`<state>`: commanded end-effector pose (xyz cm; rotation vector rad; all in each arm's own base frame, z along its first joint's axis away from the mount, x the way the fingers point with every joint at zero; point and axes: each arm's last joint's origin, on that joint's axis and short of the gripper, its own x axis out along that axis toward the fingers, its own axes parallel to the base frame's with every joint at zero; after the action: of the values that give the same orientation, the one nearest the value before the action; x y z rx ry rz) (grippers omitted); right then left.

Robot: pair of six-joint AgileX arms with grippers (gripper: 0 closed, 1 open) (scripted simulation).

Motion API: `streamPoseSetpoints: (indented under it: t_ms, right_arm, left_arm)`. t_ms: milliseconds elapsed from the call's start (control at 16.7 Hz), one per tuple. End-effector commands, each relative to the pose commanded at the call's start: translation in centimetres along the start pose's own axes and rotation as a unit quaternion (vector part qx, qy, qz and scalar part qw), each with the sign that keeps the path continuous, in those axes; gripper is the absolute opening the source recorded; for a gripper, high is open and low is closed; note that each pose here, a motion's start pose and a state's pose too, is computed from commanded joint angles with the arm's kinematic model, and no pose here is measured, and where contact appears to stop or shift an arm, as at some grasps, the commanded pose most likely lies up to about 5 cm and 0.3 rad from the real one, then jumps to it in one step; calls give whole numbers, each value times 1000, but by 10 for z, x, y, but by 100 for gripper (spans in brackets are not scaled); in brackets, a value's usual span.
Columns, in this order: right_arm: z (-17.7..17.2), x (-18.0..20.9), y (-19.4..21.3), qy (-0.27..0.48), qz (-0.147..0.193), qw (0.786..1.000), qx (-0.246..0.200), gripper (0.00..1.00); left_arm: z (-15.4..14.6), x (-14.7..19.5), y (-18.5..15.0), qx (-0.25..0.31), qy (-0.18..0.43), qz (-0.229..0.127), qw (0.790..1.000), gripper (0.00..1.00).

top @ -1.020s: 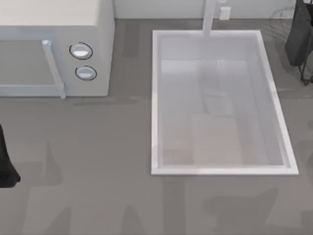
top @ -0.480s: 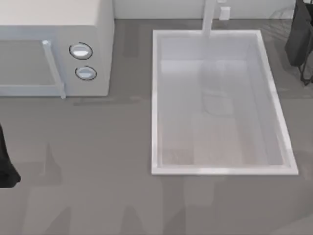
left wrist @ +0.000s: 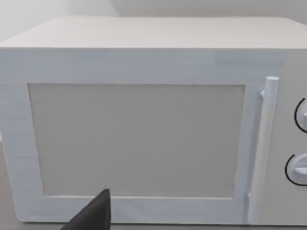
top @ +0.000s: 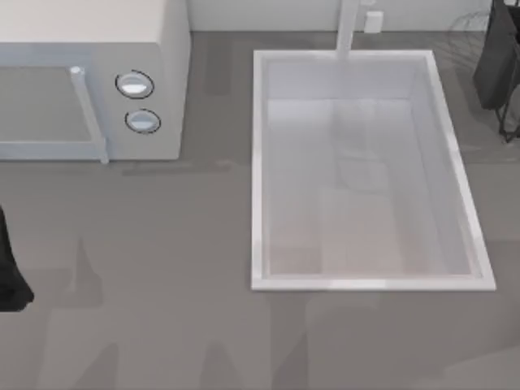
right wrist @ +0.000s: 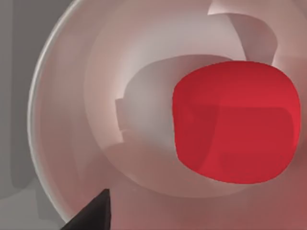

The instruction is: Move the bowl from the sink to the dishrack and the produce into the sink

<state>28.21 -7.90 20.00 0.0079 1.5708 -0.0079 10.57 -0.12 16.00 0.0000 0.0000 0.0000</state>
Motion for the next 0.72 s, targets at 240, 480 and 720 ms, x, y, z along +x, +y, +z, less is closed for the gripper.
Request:
streamPoseSetpoints:
  t_ms: [240, 480, 720]
  right_arm:
    - [0, 5, 1, 1, 0, 1000, -2, 100]
    - [4, 44, 1, 8, 2, 1000, -5, 100]
    - [7, 83, -1, -15, -4, 1000, -3, 100]
  left_arm:
    - [0, 0, 0, 0, 0, 0, 1000, 100]
    - [0, 0, 0, 0, 0, 0, 1000, 100]
    - [0, 0, 0, 0, 0, 0, 1000, 100]
